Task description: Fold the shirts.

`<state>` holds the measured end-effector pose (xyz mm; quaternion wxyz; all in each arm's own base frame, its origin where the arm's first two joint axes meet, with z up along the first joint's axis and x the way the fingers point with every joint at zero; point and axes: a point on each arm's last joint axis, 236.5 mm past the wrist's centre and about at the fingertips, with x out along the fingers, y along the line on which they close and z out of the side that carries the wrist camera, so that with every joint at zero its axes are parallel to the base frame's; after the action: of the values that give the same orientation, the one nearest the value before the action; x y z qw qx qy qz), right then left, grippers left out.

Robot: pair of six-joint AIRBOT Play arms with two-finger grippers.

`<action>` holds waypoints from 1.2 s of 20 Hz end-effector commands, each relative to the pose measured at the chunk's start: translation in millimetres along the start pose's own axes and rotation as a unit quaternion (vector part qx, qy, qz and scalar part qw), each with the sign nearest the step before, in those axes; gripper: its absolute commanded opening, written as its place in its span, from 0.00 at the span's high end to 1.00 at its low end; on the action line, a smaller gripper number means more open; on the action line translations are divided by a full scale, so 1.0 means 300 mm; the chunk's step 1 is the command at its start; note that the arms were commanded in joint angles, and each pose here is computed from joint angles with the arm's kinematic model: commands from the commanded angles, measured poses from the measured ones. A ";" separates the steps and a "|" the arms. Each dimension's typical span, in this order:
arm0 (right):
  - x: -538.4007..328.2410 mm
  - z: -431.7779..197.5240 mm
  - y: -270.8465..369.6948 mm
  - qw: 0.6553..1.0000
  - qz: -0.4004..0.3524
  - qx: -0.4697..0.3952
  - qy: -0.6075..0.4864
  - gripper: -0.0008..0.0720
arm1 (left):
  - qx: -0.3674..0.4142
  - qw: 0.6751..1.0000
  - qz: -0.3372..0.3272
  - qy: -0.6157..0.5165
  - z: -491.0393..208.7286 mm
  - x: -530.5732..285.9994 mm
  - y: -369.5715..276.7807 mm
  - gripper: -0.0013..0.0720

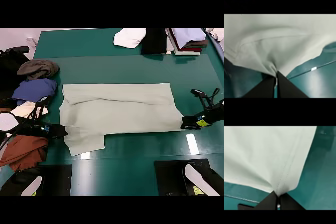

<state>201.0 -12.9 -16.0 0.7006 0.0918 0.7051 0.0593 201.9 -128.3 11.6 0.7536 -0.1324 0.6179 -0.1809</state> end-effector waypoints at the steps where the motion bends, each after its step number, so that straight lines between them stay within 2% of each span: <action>1: -0.052 0.022 -0.008 0.999 -0.033 -0.007 -0.025 0.96 | 0.021 0.999 0.021 -0.042 0.098 -0.057 0.004 0.95; 5: -0.110 0.209 0.014 0.998 -0.037 -0.031 -0.046 0.96 | 0.047 0.995 0.048 -0.077 0.322 -0.056 0.024 0.95; 11: -0.126 0.559 0.012 0.995 -0.026 -0.039 -0.089 0.96 | 0.041 0.989 0.073 -0.122 0.664 0.055 0.083 0.95; 18: -0.066 0.766 0.081 0.993 0.047 -0.029 -0.101 0.96 | 0.036 0.986 0.076 -0.145 0.790 0.124 0.111 0.94; 19: -0.062 0.782 0.091 0.992 0.055 -0.036 -0.104 0.85 | 0.036 0.986 0.076 -0.145 0.790 0.123 0.111 0.61; 20: -0.064 0.802 0.101 0.991 0.062 -0.037 -0.112 0.61 | 0.031 0.986 0.076 -0.145 0.789 0.123 0.111 0.30; 22: -0.086 0.832 0.104 0.989 0.071 -0.034 -0.125 0.42 | 0.031 0.986 0.075 -0.146 0.789 0.115 0.106 0.30; 24: -0.120 0.833 0.083 0.988 0.072 -0.042 -0.130 0.31 | 0.034 0.987 0.072 -0.139 0.788 0.094 0.090 0.30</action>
<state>443.5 -6.4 13.1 0.7778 0.1132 0.6084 0.1105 441.3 -121.2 17.6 0.8499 -0.0836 0.5050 -0.1251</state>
